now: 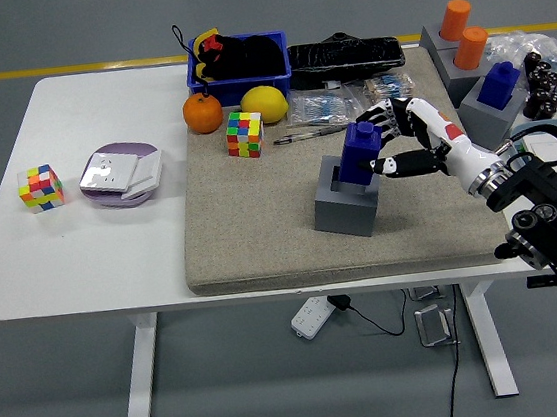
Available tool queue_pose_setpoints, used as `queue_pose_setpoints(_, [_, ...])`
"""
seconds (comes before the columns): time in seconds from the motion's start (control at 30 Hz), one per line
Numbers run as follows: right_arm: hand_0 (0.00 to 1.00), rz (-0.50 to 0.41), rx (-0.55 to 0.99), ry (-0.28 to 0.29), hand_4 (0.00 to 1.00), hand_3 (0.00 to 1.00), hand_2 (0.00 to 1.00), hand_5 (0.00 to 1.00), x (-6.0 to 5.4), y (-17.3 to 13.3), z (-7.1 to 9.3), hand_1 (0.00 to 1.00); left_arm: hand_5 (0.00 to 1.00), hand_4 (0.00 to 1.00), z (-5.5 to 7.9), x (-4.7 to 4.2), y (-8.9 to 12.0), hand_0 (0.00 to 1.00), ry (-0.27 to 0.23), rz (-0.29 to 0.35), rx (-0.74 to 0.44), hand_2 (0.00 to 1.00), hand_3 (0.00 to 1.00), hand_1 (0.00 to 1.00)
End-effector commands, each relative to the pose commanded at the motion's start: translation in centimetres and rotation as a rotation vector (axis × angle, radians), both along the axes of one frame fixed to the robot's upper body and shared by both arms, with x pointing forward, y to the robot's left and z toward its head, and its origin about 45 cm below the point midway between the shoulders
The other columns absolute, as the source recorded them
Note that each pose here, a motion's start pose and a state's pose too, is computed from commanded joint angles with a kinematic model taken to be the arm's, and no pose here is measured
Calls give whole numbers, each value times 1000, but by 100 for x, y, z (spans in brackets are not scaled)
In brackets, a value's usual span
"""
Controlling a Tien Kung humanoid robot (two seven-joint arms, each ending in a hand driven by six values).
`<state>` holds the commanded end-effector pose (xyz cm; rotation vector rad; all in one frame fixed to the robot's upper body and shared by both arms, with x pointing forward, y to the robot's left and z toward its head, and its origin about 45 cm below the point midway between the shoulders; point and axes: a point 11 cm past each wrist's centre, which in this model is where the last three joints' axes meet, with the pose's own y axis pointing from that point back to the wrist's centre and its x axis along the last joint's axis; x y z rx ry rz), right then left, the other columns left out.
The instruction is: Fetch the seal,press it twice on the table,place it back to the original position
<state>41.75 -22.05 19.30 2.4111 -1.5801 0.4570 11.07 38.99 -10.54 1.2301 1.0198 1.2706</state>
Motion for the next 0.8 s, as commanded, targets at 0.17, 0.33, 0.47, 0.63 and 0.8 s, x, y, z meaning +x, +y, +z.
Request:
queue_pose_setpoints(0.17, [461, -1, -9, 12, 675, 366, 345, 2, 11, 22, -62, 336, 401, 795, 0, 4, -5, 816, 0, -1, -1, 787, 837, 814])
queue_pose_setpoints(0.33, [461, -4, -14, 19, 675, 366, 345, 2, 21, 30, -98, 336, 401, 795, 2, 14, -7, 816, -2, -3, -1, 787, 837, 814])
queue_pose_setpoints(0.47, [461, -8, -19, 28, 676, 366, 346, 2, 23, 26, -139, 336, 401, 795, 2, 16, -7, 817, -2, -4, -1, 787, 835, 814])
queue_pose_setpoints(0.63, [462, -9, -22, 37, 679, 367, 347, 2, 17, 28, -176, 336, 401, 795, 0, 11, -10, 817, 0, -4, -1, 787, 837, 814])
queue_pose_setpoints(0.8, [461, -8, -21, 39, 680, 366, 347, 2, 22, 54, -186, 336, 399, 795, -1, 10, -13, 817, 0, -4, -2, 787, 836, 815])
